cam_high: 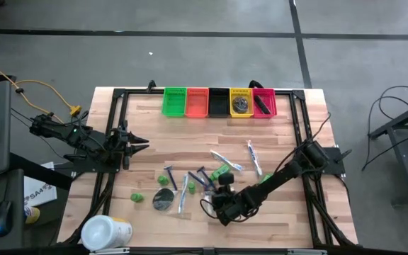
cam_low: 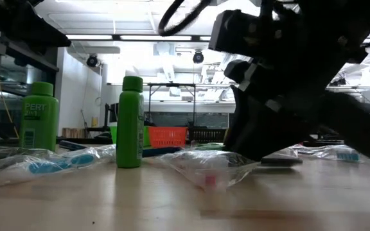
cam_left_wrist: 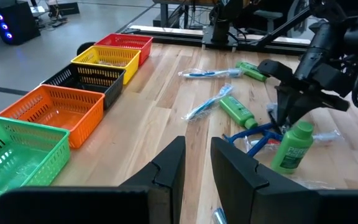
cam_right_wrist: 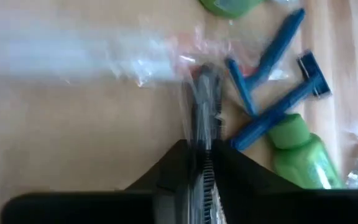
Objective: Pick & Place Travel size toiletries
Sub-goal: Put the black comb into the red bin, then put the black hairbrush into the yellow bin
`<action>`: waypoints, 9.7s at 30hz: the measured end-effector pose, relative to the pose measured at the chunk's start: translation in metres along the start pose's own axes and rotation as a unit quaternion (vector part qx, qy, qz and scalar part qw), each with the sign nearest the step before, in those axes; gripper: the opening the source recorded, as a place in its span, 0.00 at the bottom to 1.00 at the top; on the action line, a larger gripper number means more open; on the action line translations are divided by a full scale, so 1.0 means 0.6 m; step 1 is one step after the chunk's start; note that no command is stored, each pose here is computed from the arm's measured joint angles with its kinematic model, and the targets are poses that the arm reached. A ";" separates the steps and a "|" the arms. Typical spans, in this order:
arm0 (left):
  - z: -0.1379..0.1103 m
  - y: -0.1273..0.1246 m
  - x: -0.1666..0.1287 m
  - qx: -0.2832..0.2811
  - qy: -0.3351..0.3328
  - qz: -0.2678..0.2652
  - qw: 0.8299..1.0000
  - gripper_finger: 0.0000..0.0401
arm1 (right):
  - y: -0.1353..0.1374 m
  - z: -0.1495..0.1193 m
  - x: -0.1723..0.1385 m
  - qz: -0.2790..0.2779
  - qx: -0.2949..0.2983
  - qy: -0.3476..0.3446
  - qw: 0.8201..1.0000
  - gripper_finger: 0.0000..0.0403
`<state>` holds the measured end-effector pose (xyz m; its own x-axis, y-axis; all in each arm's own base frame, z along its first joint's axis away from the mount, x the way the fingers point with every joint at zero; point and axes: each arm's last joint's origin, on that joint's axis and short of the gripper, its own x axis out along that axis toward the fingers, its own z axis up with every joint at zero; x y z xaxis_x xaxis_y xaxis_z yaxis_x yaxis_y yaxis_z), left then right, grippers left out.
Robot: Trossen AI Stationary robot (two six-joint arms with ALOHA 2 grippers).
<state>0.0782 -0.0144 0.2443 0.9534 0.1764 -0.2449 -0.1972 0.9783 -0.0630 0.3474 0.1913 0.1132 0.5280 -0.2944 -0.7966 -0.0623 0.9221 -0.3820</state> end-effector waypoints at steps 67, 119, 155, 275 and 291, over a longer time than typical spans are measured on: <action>-0.006 0.001 0.000 -0.015 0.015 0.004 1.000 0.19 | -0.667 -0.284 -0.076 -0.188 0.408 0.211 0.868 0.03; 0.028 -0.046 0.058 -0.021 0.136 -0.014 0.990 0.19 | -0.576 -0.231 -0.259 -0.109 0.448 0.059 0.885 0.49; 0.026 -0.303 0.072 0.166 0.280 -0.025 0.945 0.19 | -0.507 -0.205 -0.275 -0.108 0.401 0.088 0.905 0.44; -0.161 -0.448 0.191 0.380 0.429 0.006 0.819 0.01 | -0.508 -0.206 -0.275 -0.117 0.375 0.093 0.915 0.43; -0.029 -0.496 0.175 0.370 0.440 -0.004 0.818 0.00 | -0.508 -0.206 -0.275 -0.114 0.363 0.094 0.920 0.42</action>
<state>0.2333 -0.2891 0.2206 0.3558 0.3427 -0.8695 0.3110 0.8339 0.4559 0.1747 -0.0722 0.3035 0.2970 -0.4753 -0.8282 0.6498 0.7361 -0.1895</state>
